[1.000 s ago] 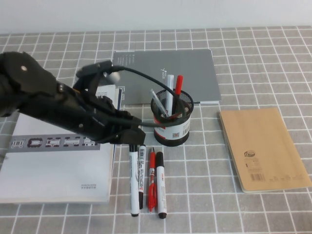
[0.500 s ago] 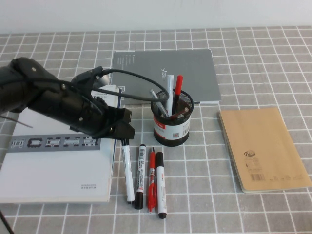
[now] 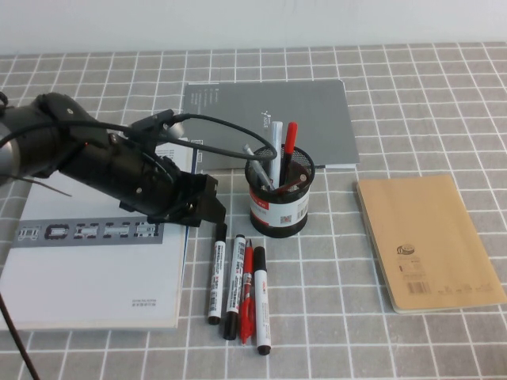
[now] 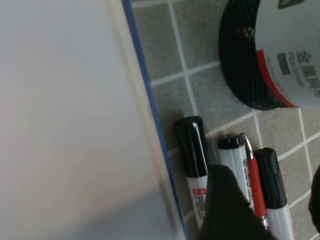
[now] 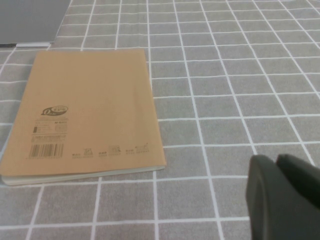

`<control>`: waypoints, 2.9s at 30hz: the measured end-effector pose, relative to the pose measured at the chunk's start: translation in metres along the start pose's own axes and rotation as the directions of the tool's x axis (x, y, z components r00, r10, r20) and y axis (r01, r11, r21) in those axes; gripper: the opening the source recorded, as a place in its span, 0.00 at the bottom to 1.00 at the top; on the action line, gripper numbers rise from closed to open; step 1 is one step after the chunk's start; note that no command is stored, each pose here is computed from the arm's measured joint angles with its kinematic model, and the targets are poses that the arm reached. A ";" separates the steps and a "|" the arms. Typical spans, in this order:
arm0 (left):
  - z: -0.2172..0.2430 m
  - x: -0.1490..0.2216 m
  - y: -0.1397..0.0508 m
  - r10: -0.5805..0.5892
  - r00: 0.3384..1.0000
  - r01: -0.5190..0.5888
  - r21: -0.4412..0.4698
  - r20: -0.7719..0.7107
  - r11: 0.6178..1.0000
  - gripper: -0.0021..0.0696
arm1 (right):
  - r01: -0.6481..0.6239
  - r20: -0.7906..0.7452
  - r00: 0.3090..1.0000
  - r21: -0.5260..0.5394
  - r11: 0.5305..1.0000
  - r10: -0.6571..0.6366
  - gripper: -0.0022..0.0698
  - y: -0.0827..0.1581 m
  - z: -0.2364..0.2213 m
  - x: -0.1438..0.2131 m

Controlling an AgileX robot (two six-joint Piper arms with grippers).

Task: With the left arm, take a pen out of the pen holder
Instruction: 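Take a marker out of the pen holder and lay it on the table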

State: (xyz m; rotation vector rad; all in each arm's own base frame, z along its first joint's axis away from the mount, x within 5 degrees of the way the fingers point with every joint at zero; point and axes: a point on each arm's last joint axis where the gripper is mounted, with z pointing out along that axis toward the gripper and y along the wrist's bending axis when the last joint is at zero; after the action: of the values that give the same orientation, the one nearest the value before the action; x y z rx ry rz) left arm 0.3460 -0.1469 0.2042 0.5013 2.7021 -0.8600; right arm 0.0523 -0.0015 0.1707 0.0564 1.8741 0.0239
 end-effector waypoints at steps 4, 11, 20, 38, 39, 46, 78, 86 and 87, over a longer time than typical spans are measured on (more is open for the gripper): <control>-0.004 0.000 -0.001 0.031 1.000 -0.031 -0.022 -0.001 0.999 0.48 | 0.000 0.000 1.000 0.000 1.000 0.000 0.01 0.000 0.000 0.000; -0.061 0.001 -0.053 0.347 0.931 -0.320 -0.207 0.109 0.924 0.42 | 0.000 0.000 1.000 0.000 1.000 0.000 0.01 0.000 0.000 0.000; -0.113 0.065 -0.100 0.524 0.776 -0.363 -0.431 0.351 0.826 0.05 | 0.000 0.000 1.000 0.000 1.000 0.000 0.01 0.000 0.000 0.000; -0.105 0.183 -0.067 0.485 0.812 -0.340 -0.414 0.324 0.845 0.03 | 0.000 0.000 1.000 0.000 1.000 0.000 0.01 0.000 0.000 0.000; -0.104 0.185 -0.066 0.482 0.818 -0.340 -0.412 0.314 0.845 0.03 | 0.000 0.000 1.000 0.000 1.000 0.000 0.01 0.000 0.000 0.000; -0.103 0.186 -0.064 0.499 0.818 -0.358 -0.427 0.285 0.831 0.03 | 0.000 0.000 1.000 0.000 1.000 0.000 0.01 0.000 0.000 0.000; -0.122 0.269 0.001 0.579 0.357 0.123 -0.651 0.733 0.749 0.03 | 0.000 0.000 1.000 0.000 1.000 0.000 0.01 0.000 0.000 0.000; -0.119 0.286 0.002 0.555 0.416 0.148 -0.656 0.720 0.740 0.03 | 0.000 0.000 1.000 0.000 1.000 0.000 0.01 0.000 0.000 0.000; -0.118 0.288 0.003 0.547 0.435 0.148 -0.656 0.716 0.740 0.03 | 0.000 0.000 1.000 0.000 1.000 0.000 0.01 0.000 0.000 0.000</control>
State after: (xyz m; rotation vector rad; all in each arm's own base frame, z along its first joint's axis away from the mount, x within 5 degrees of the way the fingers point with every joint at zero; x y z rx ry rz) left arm 0.0692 -0.0042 0.1962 0.1272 1.6476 0.0243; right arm 0.0523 -0.0015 0.1707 0.0564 1.8741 0.0239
